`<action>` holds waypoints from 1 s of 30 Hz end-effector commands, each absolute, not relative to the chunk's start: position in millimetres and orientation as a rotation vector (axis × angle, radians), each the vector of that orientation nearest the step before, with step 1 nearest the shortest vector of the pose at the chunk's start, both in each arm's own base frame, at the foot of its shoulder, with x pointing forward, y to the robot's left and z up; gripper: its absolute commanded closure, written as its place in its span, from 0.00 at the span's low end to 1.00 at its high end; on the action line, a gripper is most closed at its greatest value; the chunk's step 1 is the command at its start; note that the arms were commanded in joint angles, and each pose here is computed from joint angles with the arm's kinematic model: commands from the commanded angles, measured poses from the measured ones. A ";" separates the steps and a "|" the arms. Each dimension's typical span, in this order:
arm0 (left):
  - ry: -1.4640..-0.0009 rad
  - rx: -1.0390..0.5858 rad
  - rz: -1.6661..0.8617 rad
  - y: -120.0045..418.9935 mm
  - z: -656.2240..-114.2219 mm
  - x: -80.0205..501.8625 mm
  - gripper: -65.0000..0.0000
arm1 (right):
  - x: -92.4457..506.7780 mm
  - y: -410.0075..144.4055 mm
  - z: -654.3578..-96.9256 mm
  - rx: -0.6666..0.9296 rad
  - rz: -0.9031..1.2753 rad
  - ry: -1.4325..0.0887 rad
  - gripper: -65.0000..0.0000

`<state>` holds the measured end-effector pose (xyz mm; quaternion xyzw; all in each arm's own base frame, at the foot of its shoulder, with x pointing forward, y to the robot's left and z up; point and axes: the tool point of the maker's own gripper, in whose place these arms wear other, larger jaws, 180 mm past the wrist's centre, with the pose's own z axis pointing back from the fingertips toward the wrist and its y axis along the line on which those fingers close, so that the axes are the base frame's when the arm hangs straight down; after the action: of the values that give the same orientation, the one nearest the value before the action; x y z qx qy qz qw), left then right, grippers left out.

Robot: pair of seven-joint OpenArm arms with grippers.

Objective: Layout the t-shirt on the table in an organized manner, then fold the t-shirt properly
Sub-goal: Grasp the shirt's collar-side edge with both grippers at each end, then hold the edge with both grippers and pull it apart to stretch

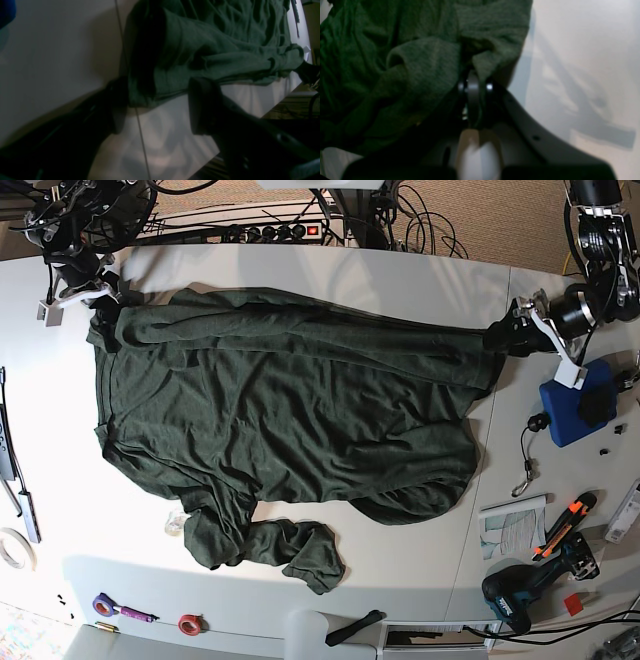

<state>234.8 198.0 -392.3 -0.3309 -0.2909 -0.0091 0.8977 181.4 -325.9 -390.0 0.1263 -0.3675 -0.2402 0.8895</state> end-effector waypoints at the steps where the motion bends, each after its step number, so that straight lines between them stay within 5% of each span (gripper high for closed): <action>1: -0.609 -0.671 -0.029 202.9 -388.7 237.0 0.41 | 180.3 -331.8 -386.6 0.241 -0.486 -0.758 1.00; 30: -0.595 -0.738 -0.050 183.2 -388.5 233.2 0.49 | 180.3 -331.7 -386.6 0.241 -0.486 -0.759 1.00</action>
<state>230.5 179.2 -393.1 -0.3592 -0.2818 -0.0183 0.8895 181.3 -326.0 -390.0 0.1262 -0.3676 -0.2403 0.8895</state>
